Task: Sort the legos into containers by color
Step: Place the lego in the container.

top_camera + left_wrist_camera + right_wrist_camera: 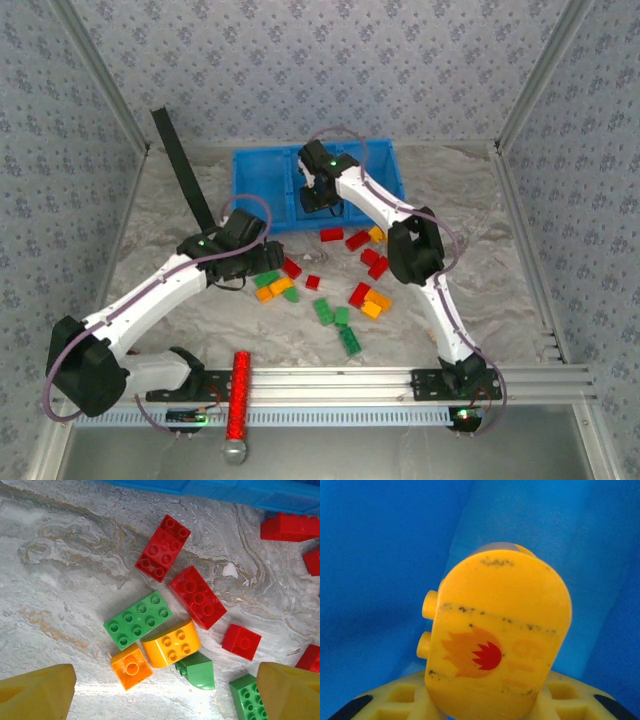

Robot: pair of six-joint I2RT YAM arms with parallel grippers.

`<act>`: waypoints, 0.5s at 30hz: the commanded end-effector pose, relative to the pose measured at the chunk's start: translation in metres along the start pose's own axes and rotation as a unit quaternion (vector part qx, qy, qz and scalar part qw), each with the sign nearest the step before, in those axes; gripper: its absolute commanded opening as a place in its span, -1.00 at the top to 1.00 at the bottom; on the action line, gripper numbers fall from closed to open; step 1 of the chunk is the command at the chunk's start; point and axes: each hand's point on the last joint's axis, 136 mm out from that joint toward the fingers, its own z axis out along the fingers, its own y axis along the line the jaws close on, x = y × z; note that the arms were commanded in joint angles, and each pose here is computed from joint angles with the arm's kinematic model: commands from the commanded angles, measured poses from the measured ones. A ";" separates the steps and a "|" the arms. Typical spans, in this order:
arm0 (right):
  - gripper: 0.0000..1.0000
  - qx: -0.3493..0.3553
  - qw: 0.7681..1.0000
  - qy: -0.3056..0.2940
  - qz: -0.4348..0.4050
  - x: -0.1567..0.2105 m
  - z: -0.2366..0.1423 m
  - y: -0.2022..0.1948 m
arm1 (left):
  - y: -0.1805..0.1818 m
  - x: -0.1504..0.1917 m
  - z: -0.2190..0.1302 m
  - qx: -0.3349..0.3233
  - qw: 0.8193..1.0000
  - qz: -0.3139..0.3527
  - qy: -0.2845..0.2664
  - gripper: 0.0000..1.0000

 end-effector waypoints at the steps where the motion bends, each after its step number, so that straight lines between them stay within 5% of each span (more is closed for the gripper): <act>1: 0.26 -0.018 1.000 0.004 0.000 -0.002 0.010 0.002 | -0.001 0.004 0.006 -0.003 0.999 -0.046 0.022 -0.84; 7: 0.17 -0.027 1.000 0.013 0.009 0.001 0.026 0.000 | -0.004 0.006 0.018 -0.010 0.997 -0.068 0.034 -0.84; 15: -0.19 -0.036 0.999 -0.013 0.003 -0.014 0.006 0.006 | -0.009 0.004 0.030 -0.075 0.987 -0.114 0.079 -0.70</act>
